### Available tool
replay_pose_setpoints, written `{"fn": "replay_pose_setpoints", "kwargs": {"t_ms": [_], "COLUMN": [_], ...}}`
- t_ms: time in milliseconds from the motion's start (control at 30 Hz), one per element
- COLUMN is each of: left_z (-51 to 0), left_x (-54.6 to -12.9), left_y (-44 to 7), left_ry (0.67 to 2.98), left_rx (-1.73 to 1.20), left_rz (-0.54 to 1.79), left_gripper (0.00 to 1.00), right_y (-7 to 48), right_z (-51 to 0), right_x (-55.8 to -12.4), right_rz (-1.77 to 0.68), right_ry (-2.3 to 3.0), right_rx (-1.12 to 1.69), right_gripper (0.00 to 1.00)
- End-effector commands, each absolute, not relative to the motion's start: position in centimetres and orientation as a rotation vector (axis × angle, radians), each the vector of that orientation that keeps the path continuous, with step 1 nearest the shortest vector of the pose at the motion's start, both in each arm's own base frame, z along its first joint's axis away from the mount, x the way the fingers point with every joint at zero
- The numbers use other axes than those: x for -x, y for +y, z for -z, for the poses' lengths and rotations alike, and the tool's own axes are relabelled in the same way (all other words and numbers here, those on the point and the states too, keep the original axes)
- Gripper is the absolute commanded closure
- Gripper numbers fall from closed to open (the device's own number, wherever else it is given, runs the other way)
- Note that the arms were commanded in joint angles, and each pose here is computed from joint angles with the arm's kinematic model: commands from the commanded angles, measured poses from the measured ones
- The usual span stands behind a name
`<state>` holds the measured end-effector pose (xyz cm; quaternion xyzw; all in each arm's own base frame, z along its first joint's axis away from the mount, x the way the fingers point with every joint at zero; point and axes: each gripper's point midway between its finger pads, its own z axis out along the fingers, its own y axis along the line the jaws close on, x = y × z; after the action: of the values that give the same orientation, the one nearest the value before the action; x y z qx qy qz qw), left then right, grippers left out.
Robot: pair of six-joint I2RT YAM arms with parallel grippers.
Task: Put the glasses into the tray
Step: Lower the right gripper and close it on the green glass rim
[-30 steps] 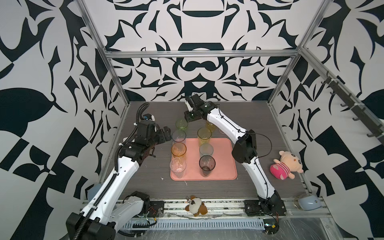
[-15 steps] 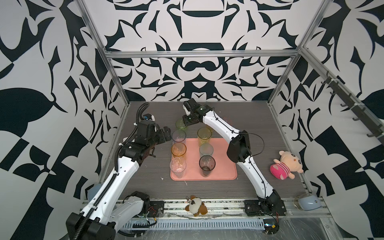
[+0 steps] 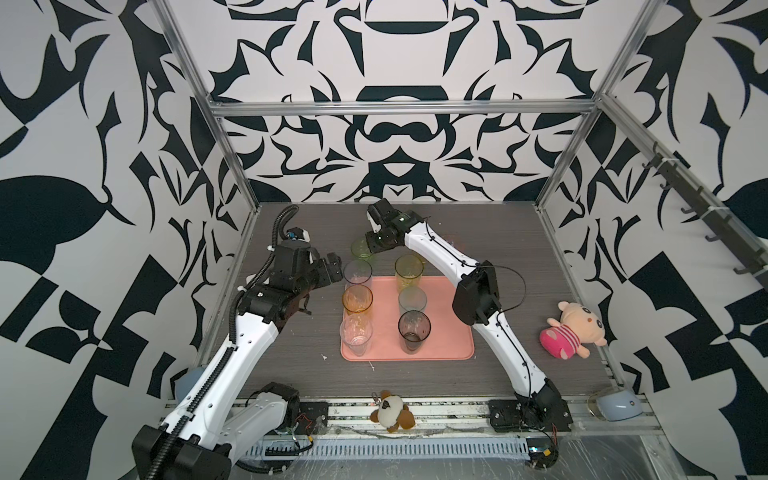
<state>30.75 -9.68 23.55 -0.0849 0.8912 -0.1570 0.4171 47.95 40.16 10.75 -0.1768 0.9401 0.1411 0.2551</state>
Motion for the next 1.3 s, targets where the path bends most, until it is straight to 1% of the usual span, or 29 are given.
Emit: {"fn": "replay_pose_setpoints", "kwargs": {"t_ms": [0, 300, 467, 633, 767, 867, 1033, 1267], "left_z": [-23.0, -23.1, -23.0, -23.1, -23.2, -23.2, -23.3, -23.6], "left_x": [-30.7, -30.5, -30.4, -30.4, -30.2, -30.2, -30.1, -29.9], "left_y": [-9.6, -9.6, -9.5, -9.6, -9.5, -9.5, -9.5, -9.5], "left_ry": [2.246, 2.242, 2.241, 2.24, 2.237, 2.236, 2.235, 2.23], "left_rx": [0.205, 0.207, 0.208, 0.209, 0.207, 0.209, 0.212, 0.219], "left_rz": [0.381, 0.382, 0.383, 0.389, 0.388, 0.39, 0.397, 0.401], "left_gripper": [0.0, 0.01, 0.0, 0.01, 0.01, 0.0, 0.01, 0.01], "right_y": [41.0, 41.2, 41.0, 40.8, 40.8, 40.7, 40.5, 39.5], "right_z": [-13.4, -13.1, -13.3, -13.8, -14.2, -14.8, -16.0, -19.0], "right_x": [-48.3, -48.3, -48.3, -48.5, -48.5, -48.5, -48.5, -48.4], "right_rz": [-0.429, -0.445, -0.441, -0.432, -0.442, -0.443, -0.444, -0.423], "right_ry": [2.49, 2.498, 2.493, 2.485, 2.481, 2.471, 2.454, 2.412], "right_rx": [0.47, 0.469, 0.471, 0.463, 0.461, 0.458, 0.452, 0.441], "right_gripper": [0.76, 0.81, 0.86, 0.95, 0.98, 1.0, 1.0, 1.0]}}
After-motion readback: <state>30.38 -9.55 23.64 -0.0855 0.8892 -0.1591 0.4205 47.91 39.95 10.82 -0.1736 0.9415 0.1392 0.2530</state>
